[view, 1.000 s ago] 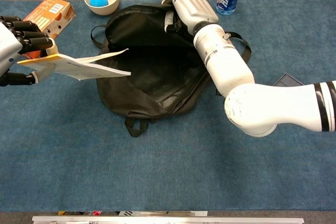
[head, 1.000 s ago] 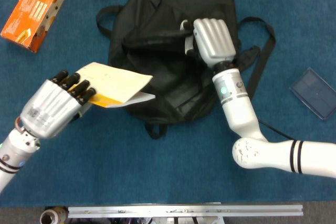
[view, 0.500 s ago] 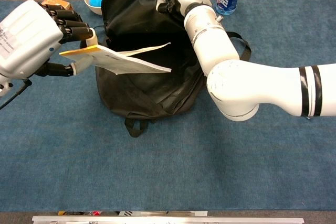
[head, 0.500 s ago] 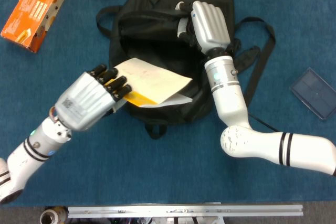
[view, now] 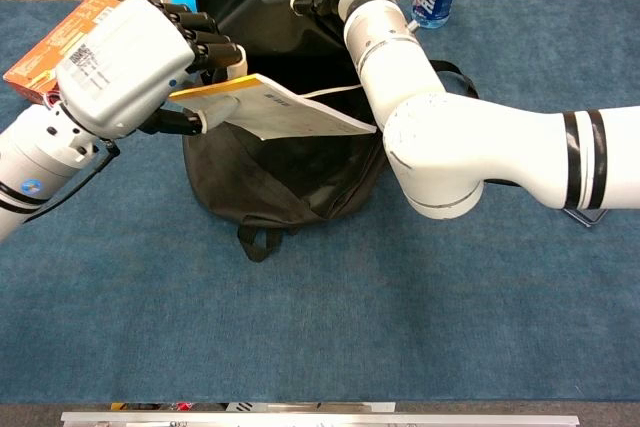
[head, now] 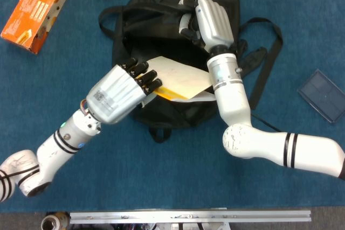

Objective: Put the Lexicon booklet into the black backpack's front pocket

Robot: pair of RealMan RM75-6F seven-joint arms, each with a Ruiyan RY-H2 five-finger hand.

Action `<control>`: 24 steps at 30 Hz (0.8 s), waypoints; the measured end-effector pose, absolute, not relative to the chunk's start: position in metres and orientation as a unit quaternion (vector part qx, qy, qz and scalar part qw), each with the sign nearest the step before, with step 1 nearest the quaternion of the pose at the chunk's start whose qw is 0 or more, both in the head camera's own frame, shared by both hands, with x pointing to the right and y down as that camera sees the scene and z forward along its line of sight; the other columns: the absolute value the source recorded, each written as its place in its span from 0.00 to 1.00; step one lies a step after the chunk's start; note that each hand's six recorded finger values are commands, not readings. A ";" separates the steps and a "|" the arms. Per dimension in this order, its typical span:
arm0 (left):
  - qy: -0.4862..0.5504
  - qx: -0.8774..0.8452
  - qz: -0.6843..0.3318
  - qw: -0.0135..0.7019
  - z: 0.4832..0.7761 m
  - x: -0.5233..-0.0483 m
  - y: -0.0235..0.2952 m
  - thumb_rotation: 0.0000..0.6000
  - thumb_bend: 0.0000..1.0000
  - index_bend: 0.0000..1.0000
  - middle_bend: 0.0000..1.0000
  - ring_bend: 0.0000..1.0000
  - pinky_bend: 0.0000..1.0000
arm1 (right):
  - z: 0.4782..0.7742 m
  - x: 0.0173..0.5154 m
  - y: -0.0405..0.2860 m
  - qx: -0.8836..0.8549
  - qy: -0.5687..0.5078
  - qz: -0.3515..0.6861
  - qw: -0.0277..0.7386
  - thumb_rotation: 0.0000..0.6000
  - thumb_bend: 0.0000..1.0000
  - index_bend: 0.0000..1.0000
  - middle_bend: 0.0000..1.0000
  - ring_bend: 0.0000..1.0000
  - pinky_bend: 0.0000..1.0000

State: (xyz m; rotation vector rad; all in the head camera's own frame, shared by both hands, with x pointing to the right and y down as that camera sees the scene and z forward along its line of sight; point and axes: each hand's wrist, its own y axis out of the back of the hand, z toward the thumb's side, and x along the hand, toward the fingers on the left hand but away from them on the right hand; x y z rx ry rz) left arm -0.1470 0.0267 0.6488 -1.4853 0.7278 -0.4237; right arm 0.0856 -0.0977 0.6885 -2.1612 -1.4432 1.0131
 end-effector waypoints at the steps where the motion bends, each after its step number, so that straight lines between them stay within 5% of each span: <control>1: 0.321 -0.656 -0.188 0.657 0.651 -0.144 0.026 1.00 0.36 0.68 0.61 0.50 0.56 | 0.688 0.085 -0.098 -0.764 -0.510 0.356 0.173 1.00 0.86 0.71 0.62 0.63 0.78; 24: 0.329 -0.587 -0.286 0.683 0.706 -0.124 0.006 1.00 0.36 0.68 0.61 0.50 0.56 | 0.681 0.074 -0.098 -0.769 -0.523 0.340 0.138 1.00 0.87 0.70 0.62 0.63 0.78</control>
